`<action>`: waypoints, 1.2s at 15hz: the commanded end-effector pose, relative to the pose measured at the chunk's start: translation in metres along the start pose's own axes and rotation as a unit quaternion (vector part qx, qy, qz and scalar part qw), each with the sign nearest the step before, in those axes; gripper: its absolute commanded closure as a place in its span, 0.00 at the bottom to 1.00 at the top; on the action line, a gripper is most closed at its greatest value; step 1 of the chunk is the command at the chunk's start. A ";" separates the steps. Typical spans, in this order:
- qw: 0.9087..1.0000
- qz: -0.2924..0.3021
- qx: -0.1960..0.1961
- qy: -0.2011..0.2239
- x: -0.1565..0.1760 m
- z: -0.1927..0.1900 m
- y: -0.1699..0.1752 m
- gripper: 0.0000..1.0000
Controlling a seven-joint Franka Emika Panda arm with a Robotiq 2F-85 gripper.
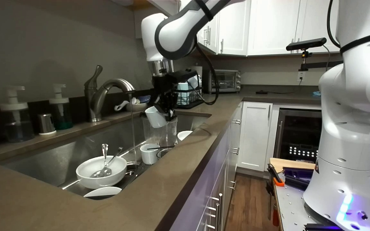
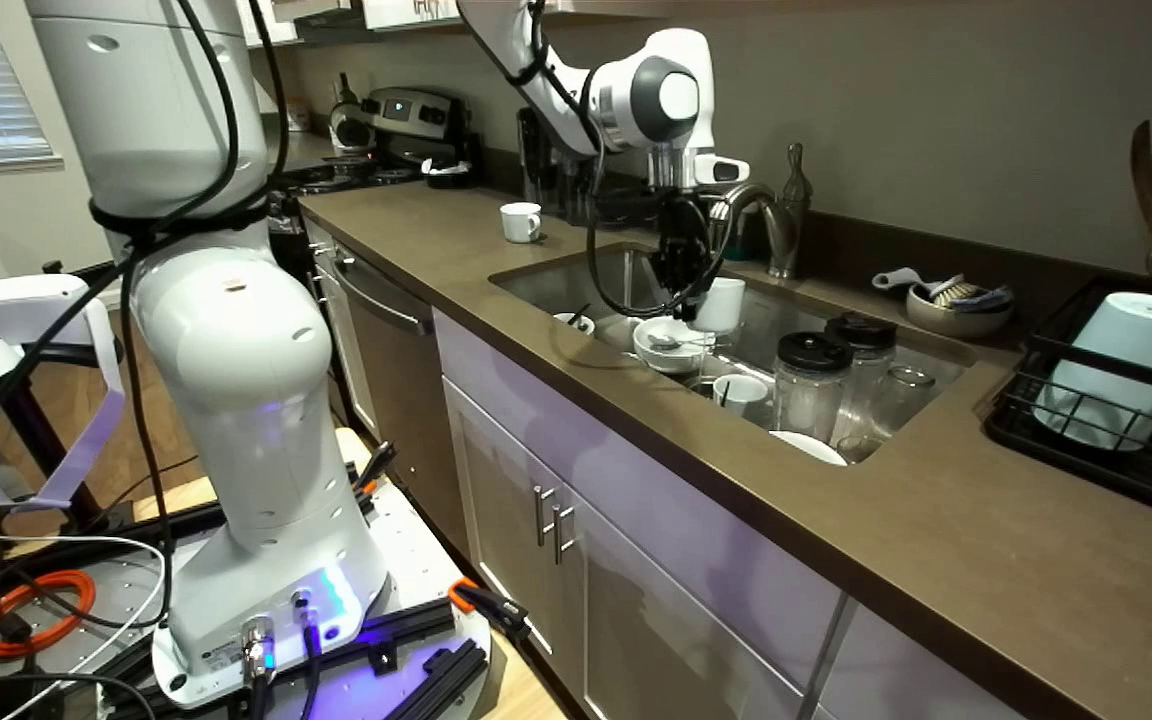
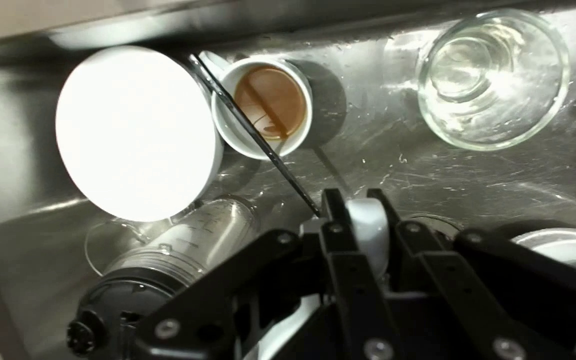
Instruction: Draw water in a white cup and place it to the right
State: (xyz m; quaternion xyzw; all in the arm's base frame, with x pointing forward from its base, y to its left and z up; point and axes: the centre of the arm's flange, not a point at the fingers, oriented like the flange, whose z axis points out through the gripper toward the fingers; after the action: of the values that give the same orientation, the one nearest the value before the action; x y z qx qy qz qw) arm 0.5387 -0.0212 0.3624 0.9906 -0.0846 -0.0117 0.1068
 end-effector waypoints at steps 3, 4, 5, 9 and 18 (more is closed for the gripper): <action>0.998 0.064 -0.004 0.004 -0.018 -0.020 0.071 0.96; 0.997 0.080 -0.006 0.004 -0.017 -0.019 0.084 0.96; 0.995 0.096 -0.003 0.005 -0.017 -0.017 0.100 0.96; 0.988 0.152 0.006 0.001 -0.018 -0.003 0.154 0.96; 0.970 0.243 0.019 -0.014 -0.025 0.018 0.239 0.96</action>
State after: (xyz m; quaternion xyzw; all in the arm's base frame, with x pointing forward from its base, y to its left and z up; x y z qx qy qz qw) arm 0.4735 -0.2322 0.3891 0.9509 -0.2937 -0.0142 0.0968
